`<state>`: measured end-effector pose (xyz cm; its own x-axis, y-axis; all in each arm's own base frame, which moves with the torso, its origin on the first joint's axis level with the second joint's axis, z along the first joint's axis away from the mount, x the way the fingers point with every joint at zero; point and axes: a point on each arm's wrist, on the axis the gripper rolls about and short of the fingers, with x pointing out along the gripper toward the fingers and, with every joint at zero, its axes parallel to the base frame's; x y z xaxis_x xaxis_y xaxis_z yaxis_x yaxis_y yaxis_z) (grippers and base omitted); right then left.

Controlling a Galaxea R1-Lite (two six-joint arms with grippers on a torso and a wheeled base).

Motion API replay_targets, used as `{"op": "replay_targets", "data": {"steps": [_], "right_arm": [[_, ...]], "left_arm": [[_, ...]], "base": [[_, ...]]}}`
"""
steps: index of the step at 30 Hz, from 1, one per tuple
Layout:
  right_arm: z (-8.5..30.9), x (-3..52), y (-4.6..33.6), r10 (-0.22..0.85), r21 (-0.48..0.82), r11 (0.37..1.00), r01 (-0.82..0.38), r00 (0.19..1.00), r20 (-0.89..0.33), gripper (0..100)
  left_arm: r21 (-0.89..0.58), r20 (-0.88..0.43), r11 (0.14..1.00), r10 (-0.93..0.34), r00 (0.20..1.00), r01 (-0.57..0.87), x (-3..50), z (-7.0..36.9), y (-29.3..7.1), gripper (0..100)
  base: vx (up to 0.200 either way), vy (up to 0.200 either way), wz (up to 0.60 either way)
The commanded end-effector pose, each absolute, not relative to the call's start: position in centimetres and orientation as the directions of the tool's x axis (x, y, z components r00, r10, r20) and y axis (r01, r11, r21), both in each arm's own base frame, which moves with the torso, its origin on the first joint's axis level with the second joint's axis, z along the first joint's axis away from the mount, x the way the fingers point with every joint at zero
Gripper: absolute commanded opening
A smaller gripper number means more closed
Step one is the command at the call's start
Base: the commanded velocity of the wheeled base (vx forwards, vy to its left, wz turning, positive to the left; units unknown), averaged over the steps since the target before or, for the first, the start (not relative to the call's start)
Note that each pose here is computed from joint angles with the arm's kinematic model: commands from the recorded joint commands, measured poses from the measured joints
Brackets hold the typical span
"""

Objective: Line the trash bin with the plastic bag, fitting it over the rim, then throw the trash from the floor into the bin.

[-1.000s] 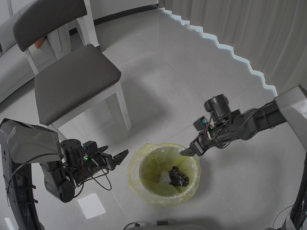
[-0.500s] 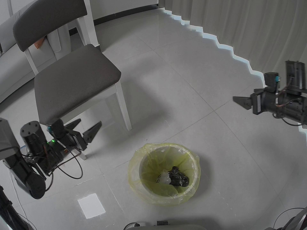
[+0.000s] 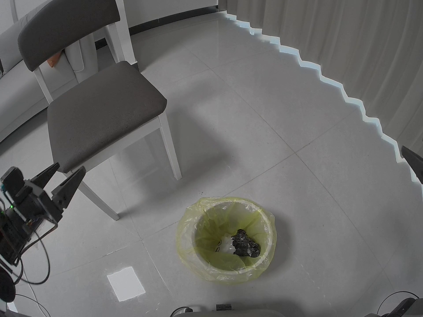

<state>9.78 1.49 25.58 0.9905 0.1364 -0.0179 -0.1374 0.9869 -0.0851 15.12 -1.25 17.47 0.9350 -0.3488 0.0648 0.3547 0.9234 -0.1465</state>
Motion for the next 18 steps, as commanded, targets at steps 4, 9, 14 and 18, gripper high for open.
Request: {"op": "replay_targets", "data": {"steps": [4, 9, 14, 18], "right_arm": [[18.4, -5.7, -0.2, 0.121, -0.075, 0.991, -0.11, 0.976, 0.18, 100], [17.1, -6.7, 0.1, 0.128, -0.02, 0.992, -0.127, 0.974, 0.188, 100], [15.1, -6.3, 0.3, 0.168, -0.014, 0.986, -0.168, 0.972, 0.167, 100], [13.3, -5.3, 0.4, 0.172, -0.018, 0.985, -0.172, 0.98, 0.095, 100]], "left_arm": [[-0.109, 0.165, 0.913, -0.374, 0.913, 0.393, -1.8, 17.1, -0.7, 100], [-0.101, 0.179, 0.912, -0.376, 0.909, 0.397, -4.3, 15.7, -0.6, 100], [-0.091, 0.191, 0.933, -0.327, 0.926, 0.348, -4.8, 13.5, -0.7, 100], [-0.109, 0.14, 0.954, -0.262, 0.955, 0.278, -4.0, 11.9, -0.6, 100]], "base": [[0.0, 0.0, 0.0], [0.0, 0.0, 0.0], [0.0, 0.0, 0.0], [0.0, 0.0, 0.0]]}}
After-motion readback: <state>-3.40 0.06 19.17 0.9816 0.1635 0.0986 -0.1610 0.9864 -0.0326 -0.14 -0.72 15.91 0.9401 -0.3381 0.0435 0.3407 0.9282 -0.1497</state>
